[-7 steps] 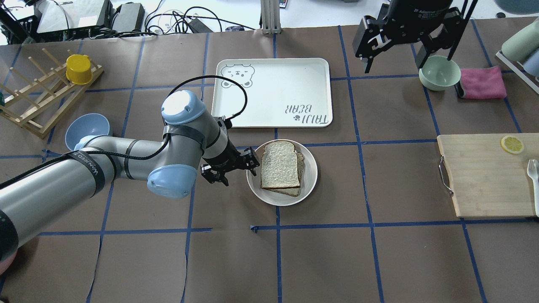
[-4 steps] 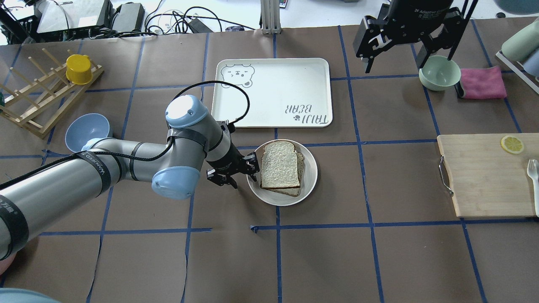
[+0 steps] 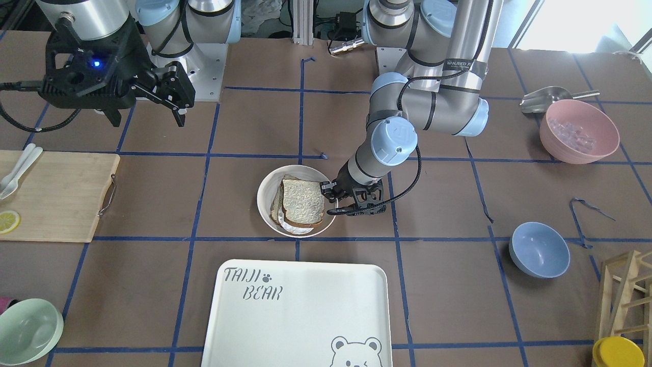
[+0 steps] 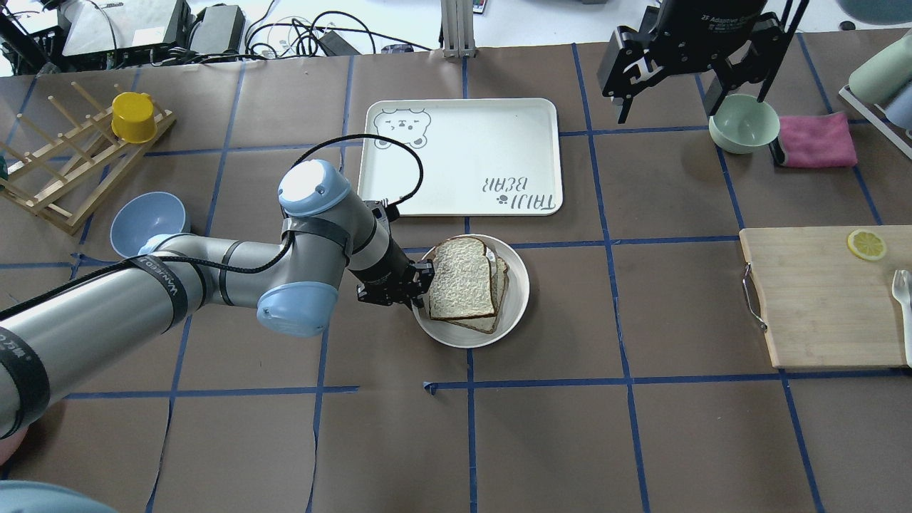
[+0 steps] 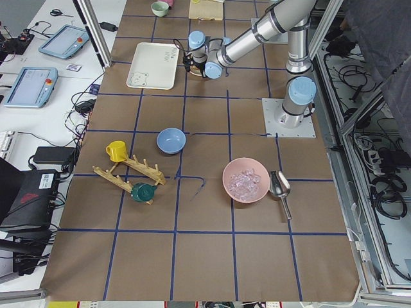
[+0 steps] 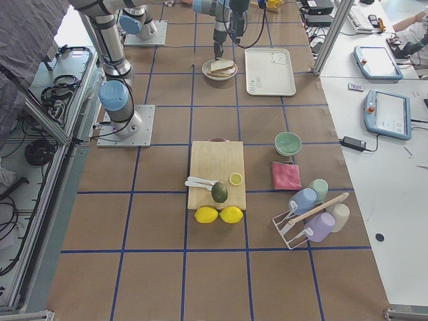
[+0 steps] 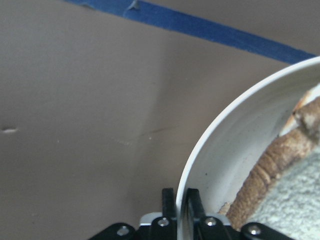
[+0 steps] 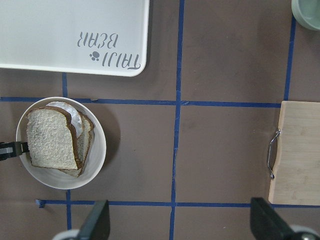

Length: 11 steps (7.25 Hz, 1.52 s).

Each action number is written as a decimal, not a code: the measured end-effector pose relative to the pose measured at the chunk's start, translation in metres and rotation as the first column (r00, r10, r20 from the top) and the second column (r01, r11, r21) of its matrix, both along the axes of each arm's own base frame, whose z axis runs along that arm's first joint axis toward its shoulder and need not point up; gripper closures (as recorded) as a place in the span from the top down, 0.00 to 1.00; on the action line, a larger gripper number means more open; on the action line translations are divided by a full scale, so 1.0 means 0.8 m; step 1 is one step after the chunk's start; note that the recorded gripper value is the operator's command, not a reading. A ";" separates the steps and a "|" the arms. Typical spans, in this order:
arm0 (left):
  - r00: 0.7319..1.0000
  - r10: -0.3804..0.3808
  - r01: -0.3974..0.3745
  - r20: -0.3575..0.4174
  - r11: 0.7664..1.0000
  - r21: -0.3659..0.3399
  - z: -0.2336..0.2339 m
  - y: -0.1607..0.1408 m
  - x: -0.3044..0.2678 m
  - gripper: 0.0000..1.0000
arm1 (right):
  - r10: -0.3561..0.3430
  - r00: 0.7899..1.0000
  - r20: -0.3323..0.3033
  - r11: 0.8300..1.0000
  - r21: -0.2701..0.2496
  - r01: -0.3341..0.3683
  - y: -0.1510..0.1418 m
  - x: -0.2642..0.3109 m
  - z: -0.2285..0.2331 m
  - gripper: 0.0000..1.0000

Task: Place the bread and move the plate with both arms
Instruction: 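Slide the white plate with the left gripper onto the cream tray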

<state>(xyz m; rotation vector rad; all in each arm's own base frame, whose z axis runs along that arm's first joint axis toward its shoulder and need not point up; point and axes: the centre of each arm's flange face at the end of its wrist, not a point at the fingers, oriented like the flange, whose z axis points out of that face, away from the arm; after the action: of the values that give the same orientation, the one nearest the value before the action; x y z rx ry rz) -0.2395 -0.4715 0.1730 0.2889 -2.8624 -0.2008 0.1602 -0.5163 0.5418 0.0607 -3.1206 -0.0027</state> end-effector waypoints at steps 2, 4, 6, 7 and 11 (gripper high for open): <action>1.000 -0.004 0.003 -0.026 0.999 -0.047 0.020 -0.007 0.007 0.00 | -0.001 1.000 0.000 1.000 0.001 0.001 0.000 0.000 0.000 1.00; 0.997 0.014 -0.021 -0.071 0.995 -0.095 0.046 -0.014 0.017 0.00 | -0.001 1.000 0.000 1.000 0.003 0.001 0.000 0.000 -0.001 1.00; 0.994 0.038 -0.052 -0.107 0.989 -0.135 0.073 -0.021 0.033 0.00 | -0.002 1.000 0.003 1.000 0.006 0.002 -0.001 0.000 -0.002 1.00; 0.989 0.058 -0.079 -0.133 0.984 -0.159 0.083 -0.034 0.046 0.00 | -0.002 1.000 0.003 1.000 0.006 0.002 -0.001 0.000 -0.003 1.00; 0.983 0.093 -0.129 -0.158 0.963 -0.235 0.094 -0.148 0.064 0.00 | 0.000 1.000 0.000 1.000 0.006 0.000 -0.001 0.000 -0.003 1.00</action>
<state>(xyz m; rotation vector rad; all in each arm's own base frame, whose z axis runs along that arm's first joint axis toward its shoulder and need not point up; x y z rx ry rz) -0.1881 -0.5900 0.2483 0.3677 -2.6792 0.1468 0.1604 -0.5170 0.5396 0.0602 -3.1206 -0.0113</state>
